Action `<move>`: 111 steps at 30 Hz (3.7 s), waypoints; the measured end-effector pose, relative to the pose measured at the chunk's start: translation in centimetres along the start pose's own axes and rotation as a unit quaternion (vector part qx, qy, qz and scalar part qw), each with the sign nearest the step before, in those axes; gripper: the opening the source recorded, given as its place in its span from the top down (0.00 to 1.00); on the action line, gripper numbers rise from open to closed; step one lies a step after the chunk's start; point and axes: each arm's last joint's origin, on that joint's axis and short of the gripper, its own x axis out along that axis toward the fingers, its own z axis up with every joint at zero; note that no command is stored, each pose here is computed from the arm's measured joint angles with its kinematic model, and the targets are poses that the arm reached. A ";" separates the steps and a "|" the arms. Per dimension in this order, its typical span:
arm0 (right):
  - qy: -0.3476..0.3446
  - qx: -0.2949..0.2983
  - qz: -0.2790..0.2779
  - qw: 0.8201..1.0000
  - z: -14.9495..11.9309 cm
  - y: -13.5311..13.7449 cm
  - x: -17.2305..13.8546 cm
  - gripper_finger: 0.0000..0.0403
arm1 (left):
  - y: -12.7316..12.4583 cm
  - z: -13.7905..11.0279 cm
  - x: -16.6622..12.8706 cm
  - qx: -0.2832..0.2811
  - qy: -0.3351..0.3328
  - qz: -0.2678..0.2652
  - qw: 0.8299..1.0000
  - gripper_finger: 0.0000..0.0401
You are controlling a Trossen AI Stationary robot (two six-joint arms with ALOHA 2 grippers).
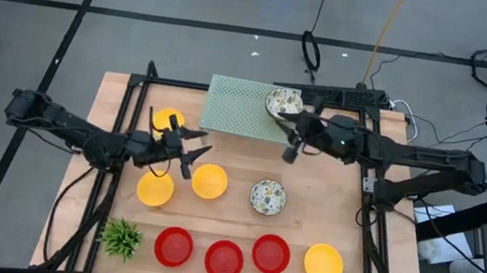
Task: Pick & Place Mini bowls
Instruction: Put the yellow bowl on the shelf
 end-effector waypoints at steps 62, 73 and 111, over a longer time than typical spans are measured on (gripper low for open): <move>-0.116 0.041 0.315 0.941 -4.9 8.5 -6.3 0.78 | 11.8 -7.5 4.1 -0.132 0.666 0.221 0.700 0.50; -0.084 0.025 0.318 0.944 -5.7 8.6 -6.3 0.78 | 11.9 -7.5 4.0 -0.107 0.678 0.189 0.702 0.88; -0.083 -0.015 0.316 0.945 -7.0 8.9 -6.1 0.78 | 8.5 10.5 12.5 -0.029 0.445 0.040 0.894 0.97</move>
